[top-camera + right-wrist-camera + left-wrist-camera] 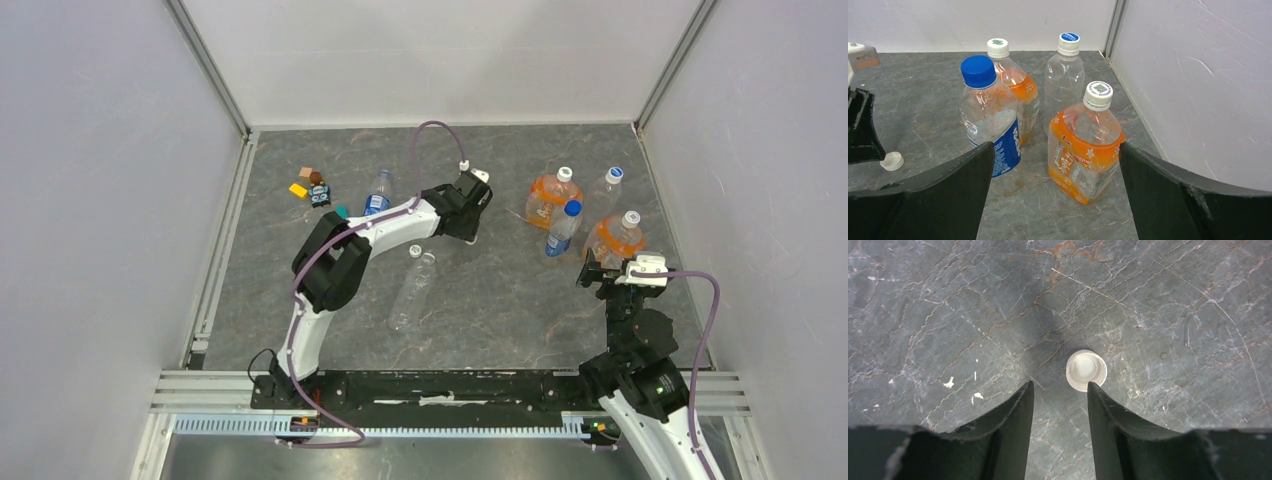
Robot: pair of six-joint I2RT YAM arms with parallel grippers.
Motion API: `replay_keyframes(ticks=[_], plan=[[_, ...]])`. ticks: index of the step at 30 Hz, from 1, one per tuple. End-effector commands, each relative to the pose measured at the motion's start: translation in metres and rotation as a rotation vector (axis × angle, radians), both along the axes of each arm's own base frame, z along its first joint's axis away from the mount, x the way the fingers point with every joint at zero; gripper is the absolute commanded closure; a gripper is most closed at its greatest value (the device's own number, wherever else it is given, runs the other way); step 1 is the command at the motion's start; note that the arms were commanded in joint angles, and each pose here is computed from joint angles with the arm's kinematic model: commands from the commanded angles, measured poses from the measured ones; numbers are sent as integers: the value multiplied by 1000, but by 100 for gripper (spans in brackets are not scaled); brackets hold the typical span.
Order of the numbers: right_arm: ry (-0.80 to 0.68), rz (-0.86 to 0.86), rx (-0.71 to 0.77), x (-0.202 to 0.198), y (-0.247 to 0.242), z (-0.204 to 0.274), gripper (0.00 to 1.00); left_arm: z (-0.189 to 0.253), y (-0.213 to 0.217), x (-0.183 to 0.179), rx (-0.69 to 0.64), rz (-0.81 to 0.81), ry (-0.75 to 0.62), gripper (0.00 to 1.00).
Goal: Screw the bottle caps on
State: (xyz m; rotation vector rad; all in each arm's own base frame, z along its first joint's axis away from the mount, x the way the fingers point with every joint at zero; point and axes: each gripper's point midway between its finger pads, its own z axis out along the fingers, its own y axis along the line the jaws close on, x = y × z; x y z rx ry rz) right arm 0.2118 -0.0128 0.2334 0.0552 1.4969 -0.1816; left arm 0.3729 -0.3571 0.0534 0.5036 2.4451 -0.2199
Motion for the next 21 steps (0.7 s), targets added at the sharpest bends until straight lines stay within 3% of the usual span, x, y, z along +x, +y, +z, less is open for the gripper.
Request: replay_keyframes(ticks=[1,12,18,21], plan=[[-176,2,73,-20,-9,32,2,4,-16,20,-61,50,-22,52],[-176,6,73,-20,-8,32,2,-21,-14,19,-55,68,38,72],[-188,39,68,-20,-3,37,2,-9,-22,12,-122,50,52,98],[-194,66,62,-21,1,43,2,10,-24,7,-192,48,41,98]])
